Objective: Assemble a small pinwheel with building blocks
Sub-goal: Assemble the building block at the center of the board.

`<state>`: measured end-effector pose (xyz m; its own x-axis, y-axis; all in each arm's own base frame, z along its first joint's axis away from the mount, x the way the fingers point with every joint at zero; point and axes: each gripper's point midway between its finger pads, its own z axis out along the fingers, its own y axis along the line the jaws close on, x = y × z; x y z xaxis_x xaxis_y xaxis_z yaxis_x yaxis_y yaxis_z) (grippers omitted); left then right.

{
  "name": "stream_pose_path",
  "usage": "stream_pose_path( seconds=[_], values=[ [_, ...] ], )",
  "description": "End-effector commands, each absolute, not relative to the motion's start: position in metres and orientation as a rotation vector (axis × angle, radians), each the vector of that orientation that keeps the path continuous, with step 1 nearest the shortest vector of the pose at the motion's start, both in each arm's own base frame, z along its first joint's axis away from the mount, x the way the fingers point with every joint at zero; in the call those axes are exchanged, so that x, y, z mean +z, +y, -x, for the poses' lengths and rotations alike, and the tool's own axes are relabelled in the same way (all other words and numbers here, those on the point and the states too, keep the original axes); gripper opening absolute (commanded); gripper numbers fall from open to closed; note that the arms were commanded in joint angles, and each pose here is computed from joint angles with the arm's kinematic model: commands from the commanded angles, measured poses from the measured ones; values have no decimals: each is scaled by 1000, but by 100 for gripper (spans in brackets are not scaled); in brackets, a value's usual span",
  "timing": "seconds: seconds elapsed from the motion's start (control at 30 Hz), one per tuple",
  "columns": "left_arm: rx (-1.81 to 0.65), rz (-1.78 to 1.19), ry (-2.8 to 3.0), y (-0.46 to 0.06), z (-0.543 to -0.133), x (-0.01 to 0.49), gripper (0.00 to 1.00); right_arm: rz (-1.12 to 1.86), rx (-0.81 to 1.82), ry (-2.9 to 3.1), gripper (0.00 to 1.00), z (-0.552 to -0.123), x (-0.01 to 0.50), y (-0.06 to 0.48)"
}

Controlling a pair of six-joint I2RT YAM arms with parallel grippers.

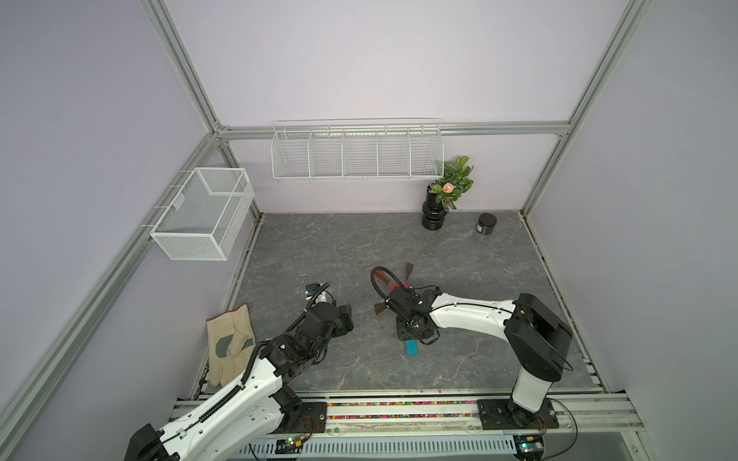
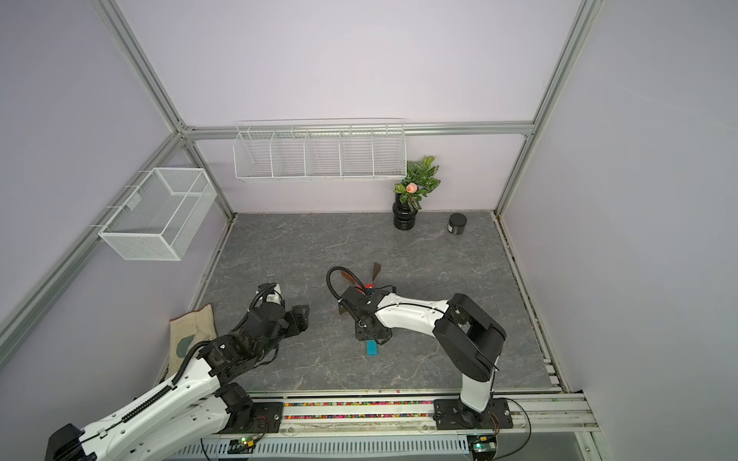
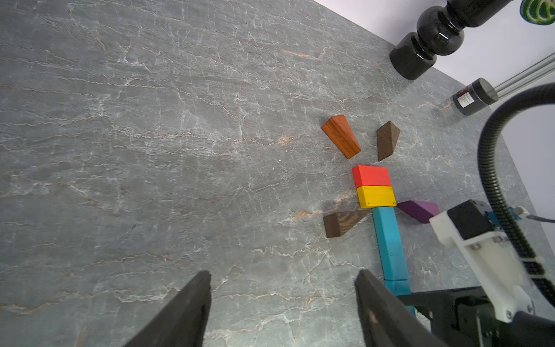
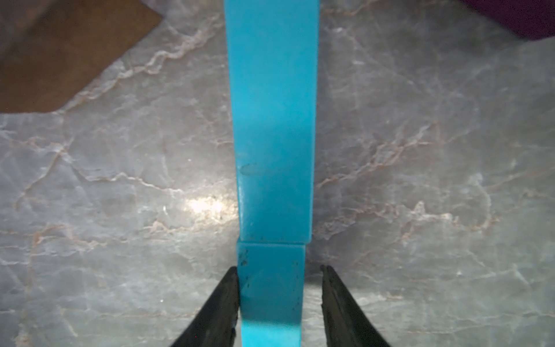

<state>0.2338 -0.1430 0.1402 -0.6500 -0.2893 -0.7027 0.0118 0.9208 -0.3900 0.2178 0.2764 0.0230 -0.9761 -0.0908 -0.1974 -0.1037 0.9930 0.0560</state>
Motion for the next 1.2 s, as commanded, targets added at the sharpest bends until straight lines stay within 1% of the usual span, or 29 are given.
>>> stream_pose_path(
  seconds=[0.0,0.43,0.73,0.97,1.17],
  values=[
    [-458,224,2241,-138,-232,138,78,161,55,2958,48,-220,17,270],
    [-453,227,2245,-137,-230,135,78,186,80,2961,48,-227,15,276],
    [-456,236,2247,-136,-230,133,78,139,79,2968,47,-220,21,272],
    [-468,234,2245,-138,-230,134,78,138,78,2967,40,-219,20,272],
    [-471,233,2248,-139,-230,134,78,148,71,2965,38,-220,19,271]
  ],
)
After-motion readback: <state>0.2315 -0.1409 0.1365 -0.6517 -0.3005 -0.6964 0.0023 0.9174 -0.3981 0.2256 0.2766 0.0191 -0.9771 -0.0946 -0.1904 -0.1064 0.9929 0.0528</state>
